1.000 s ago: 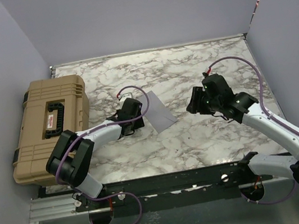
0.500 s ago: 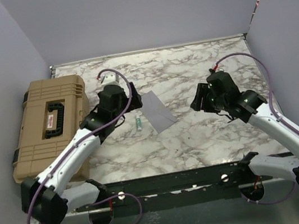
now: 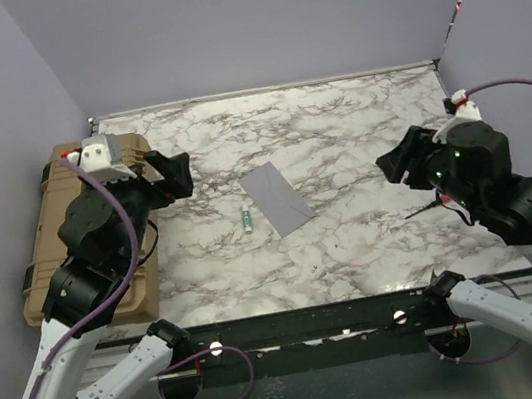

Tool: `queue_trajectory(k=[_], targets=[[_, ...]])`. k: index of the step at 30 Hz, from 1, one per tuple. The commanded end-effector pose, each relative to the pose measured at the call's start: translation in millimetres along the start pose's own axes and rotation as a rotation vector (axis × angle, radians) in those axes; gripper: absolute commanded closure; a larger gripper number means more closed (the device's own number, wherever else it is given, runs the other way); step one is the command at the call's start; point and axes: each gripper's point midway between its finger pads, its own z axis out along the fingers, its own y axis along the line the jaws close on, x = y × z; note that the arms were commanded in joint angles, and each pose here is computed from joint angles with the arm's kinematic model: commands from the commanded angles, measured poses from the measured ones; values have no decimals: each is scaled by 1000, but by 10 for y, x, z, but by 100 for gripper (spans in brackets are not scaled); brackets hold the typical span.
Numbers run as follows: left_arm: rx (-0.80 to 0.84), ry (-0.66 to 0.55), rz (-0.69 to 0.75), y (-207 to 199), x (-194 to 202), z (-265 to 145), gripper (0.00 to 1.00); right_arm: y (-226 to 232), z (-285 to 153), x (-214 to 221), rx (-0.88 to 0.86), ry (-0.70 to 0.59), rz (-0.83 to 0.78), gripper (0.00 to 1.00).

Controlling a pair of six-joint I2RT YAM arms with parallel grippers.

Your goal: Place the letter into the envelope and seal it

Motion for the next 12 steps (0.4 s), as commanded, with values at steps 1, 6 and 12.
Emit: queue_trajectory(k=[1,6,12], targets=[[-90,-49,76,278,-196,-284,1,-153,-282,-223,42,-104,2,37],[-103,-70,69,357,-253,-433,1,1,-428,-373,-81,-203,52,35],[-95,-57,75,378,-192,-477,1,126,-388,-304,-131,-150,46,36]])
